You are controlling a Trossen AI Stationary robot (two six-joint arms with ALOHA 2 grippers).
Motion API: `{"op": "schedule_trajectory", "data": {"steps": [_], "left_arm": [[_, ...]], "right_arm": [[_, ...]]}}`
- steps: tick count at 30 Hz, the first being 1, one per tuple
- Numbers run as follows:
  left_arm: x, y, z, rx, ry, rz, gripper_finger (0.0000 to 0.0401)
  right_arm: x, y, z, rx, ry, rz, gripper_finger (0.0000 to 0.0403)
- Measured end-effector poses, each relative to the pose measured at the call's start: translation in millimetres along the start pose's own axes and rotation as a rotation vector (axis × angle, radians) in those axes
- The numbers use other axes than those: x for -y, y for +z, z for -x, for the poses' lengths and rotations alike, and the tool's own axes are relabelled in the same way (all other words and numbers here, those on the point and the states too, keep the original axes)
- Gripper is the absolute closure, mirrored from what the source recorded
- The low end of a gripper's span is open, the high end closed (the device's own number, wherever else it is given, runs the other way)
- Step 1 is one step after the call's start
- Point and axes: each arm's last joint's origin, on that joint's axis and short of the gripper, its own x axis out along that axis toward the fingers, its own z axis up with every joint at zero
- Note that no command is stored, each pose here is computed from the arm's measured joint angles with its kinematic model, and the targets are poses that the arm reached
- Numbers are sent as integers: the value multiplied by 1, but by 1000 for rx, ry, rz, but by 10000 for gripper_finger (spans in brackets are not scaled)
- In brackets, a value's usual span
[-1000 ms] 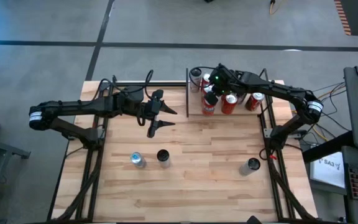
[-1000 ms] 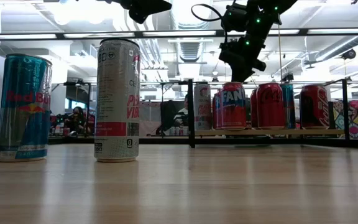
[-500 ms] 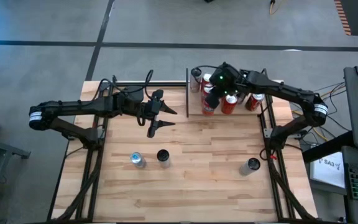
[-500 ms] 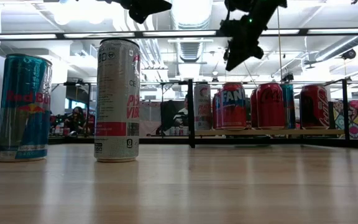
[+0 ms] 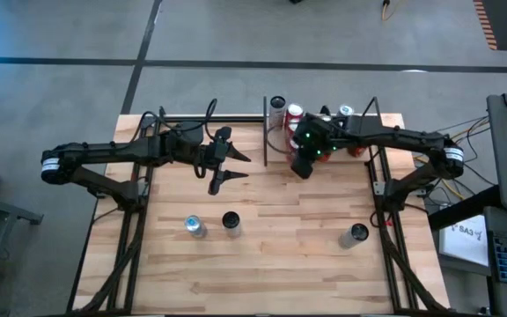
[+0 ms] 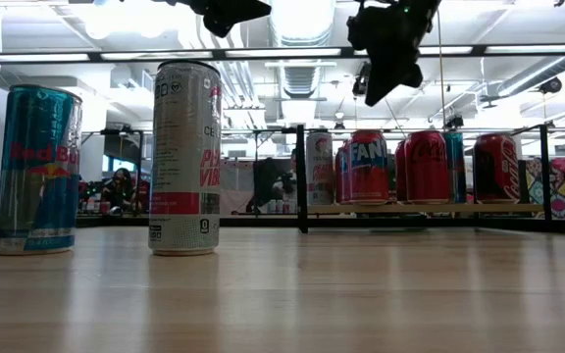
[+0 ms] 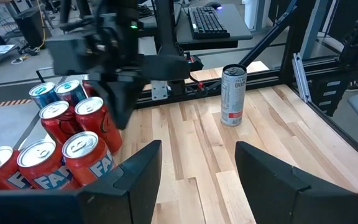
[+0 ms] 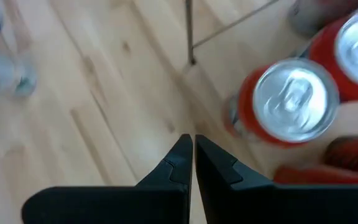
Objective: Place canned beverage on shelf
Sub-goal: Adjust the orange soda cans on the shelf
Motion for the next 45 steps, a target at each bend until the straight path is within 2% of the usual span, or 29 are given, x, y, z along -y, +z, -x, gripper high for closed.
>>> {"op": "schedule_trajectory", "data": {"steps": [11,15,25,34,45], "left_arm": [[0,0,0,-1,-1,7,211],[0,0,0,-1,0,7,211],[0,0,0,0,0,7,211],[0,0,0,-1,-1,8,211],[0,0,0,-1,-1,8,211]], "right_arm": [[-6,-16,-12,-99,-25,5,394],[-4,-19,-17,-94,-86,12,394],[-3,-11,-20,-20,-87,47,394],[4,-7,-41,-70,-121,80,394],[11,-5,-44,-67,-197,84,394]]}}
